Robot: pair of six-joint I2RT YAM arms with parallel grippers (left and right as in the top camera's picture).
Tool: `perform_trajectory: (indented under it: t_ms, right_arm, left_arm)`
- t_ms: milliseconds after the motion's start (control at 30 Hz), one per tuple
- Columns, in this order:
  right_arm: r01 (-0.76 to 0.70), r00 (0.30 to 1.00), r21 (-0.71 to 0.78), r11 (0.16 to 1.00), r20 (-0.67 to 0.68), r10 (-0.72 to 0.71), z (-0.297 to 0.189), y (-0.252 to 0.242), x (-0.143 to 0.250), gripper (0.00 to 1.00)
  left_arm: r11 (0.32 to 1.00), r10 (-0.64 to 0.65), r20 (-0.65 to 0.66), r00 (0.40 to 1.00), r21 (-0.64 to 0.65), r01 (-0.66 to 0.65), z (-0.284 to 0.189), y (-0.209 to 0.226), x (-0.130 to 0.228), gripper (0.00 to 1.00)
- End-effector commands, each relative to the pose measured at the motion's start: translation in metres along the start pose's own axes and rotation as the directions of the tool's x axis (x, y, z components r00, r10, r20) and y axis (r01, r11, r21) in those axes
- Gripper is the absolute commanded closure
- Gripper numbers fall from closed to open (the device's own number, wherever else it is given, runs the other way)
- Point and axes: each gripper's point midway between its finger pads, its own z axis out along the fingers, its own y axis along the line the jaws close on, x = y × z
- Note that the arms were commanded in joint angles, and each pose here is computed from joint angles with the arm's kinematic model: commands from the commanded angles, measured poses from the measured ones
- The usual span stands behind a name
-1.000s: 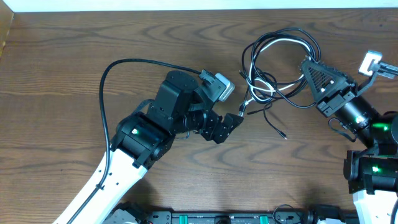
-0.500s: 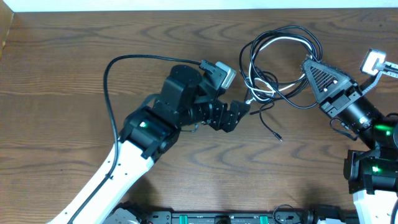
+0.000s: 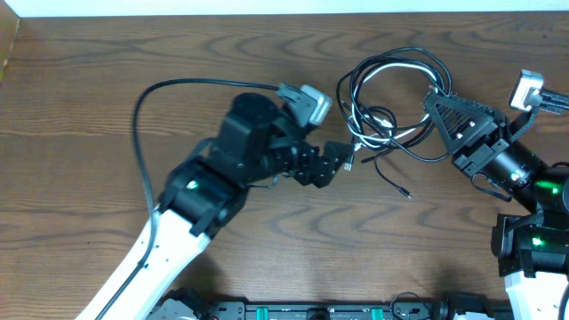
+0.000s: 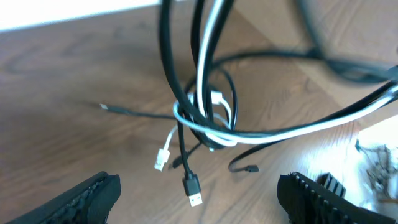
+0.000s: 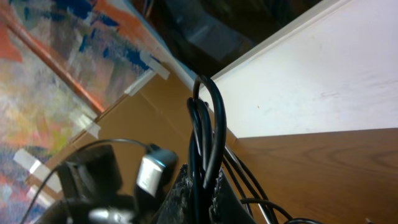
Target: Untangle cables
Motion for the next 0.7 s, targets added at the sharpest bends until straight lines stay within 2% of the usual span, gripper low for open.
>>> perform_trajectory:
  t_ms: [0, 500, 667]
  right_arm:
    - [0.059, 0.998, -0.032, 0.998, -0.020, -0.060, -0.002, 0.012, 0.001, 0.99]
    - [0.097, 0.984, -0.187, 0.978, -0.128, -0.123, -0.007, 0.047, 0.018, 0.99]
    - [0.085, 0.980, -0.203, 0.975, -0.161, -0.119, -0.009, 0.049, 0.023, 0.99]
  left_arm:
    - [0.999, 0.041, 0.077, 0.996, -0.024, -0.040, -0.021, 0.001, -0.022, 0.14]
    - [0.999, 0.024, 0.048, 0.999, -0.029, -0.022, -0.009, 0.009, -0.017, 0.14]
    - [0.999, 0.040, 0.076, 0.996, -0.016, -0.039, -0.008, 0.005, -0.024, 0.14]
